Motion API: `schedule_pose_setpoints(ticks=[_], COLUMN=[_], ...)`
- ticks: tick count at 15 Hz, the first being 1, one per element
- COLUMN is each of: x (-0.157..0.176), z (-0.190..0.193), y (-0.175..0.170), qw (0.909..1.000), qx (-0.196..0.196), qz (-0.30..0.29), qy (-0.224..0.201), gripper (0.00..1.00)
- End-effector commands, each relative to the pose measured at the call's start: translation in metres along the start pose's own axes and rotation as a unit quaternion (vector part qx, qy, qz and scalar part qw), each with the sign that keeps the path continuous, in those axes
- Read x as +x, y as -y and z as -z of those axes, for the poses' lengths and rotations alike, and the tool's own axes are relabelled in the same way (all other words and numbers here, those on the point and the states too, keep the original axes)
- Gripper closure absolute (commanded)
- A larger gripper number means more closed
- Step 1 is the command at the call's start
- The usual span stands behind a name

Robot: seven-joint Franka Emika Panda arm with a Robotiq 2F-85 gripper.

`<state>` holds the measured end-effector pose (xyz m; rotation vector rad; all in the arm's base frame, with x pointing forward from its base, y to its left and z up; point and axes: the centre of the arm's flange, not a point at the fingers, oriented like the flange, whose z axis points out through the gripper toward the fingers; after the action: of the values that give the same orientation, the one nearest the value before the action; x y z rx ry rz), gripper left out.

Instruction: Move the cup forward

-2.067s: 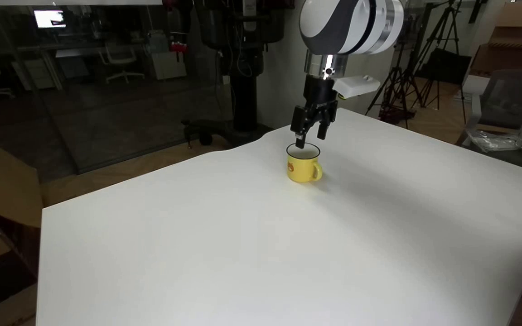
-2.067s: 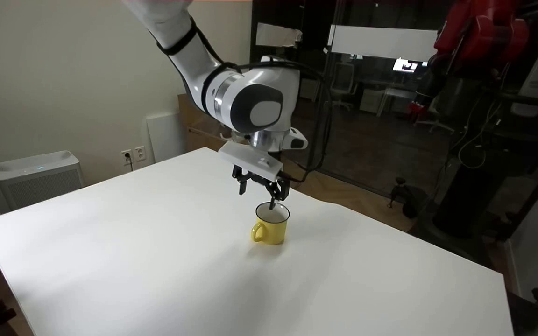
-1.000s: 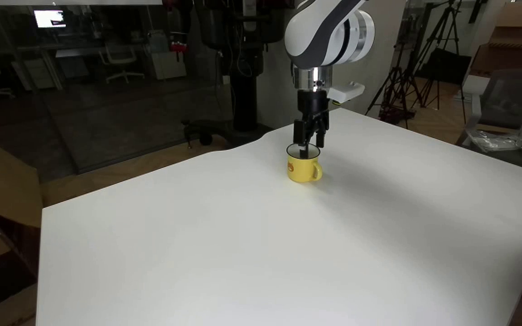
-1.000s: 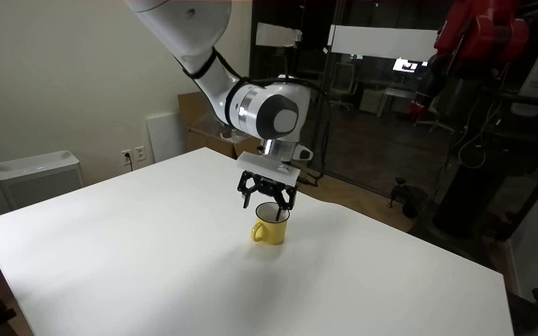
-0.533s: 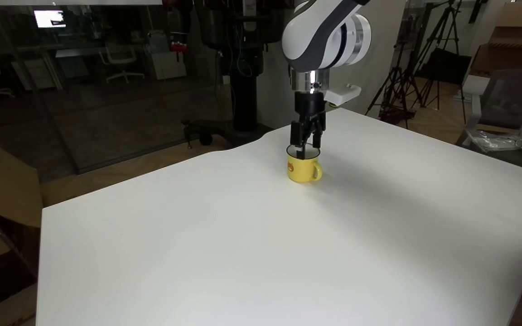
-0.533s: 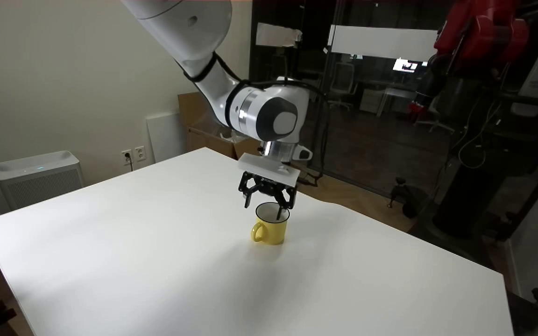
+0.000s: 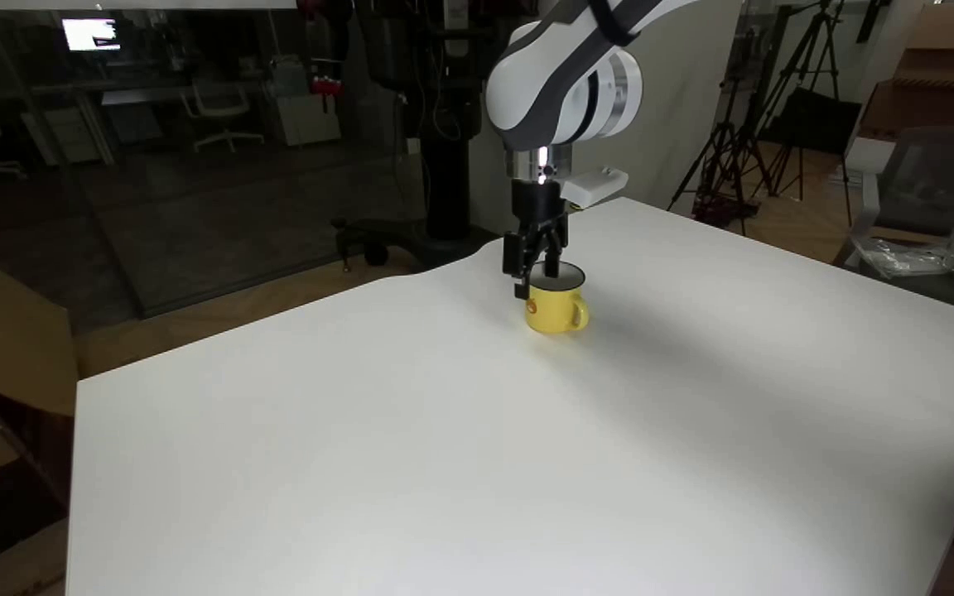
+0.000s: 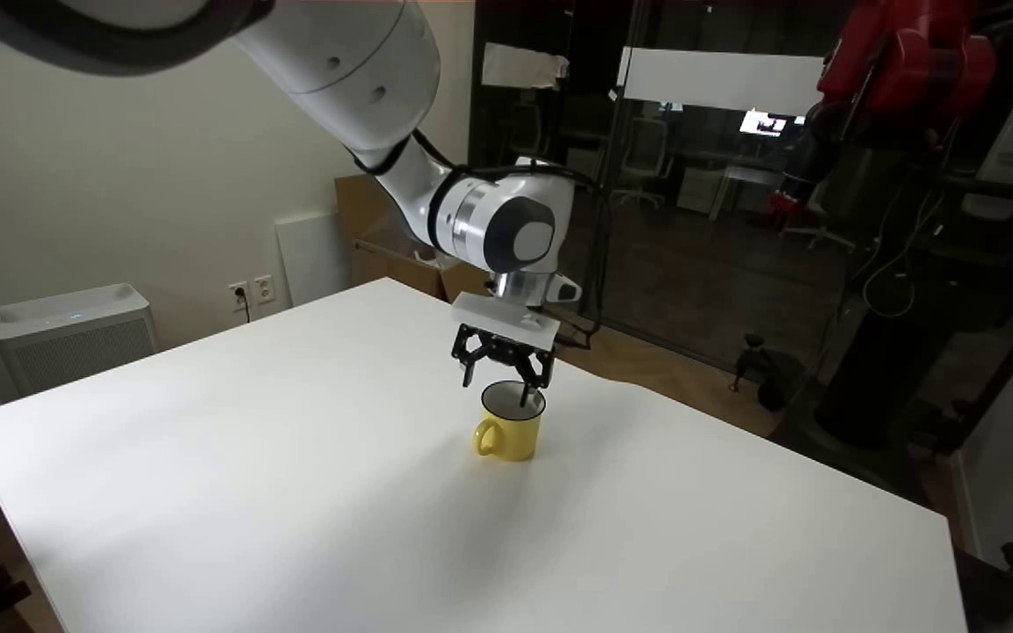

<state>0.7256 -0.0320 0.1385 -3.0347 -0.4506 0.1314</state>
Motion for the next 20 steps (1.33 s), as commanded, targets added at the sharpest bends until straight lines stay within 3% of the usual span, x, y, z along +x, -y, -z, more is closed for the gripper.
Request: schedule_pose_setpoints(ticks=[1, 11, 14, 16, 17, 18, 20], x=[0.034, 0.044, 0.047, 0.050, 0.030, 0.030, 0.030], z=[-0.014, -0.024, -0.025, -0.026, -0.023, -0.024, -0.023], y=[-0.008, -0.002, 0.004, 0.007, 0.007, 0.008, 0.008], qw=[0.9996, 0.9996, 0.9996, 0.9996, 0.9997, 0.9997, 0.9997], qx=[0.003, 0.002, 0.004, 0.008, 0.009, 0.009, 0.009], qz=[-0.021, -0.017, -0.014, -0.011, -0.001, 0.000, 0.001], qy=[0.016, 0.020, 0.024, 0.026, 0.023, 0.023, 0.023], gripper=[0.26, 0.95, 1.00, 0.97, 0.97, 0.90, 0.90])
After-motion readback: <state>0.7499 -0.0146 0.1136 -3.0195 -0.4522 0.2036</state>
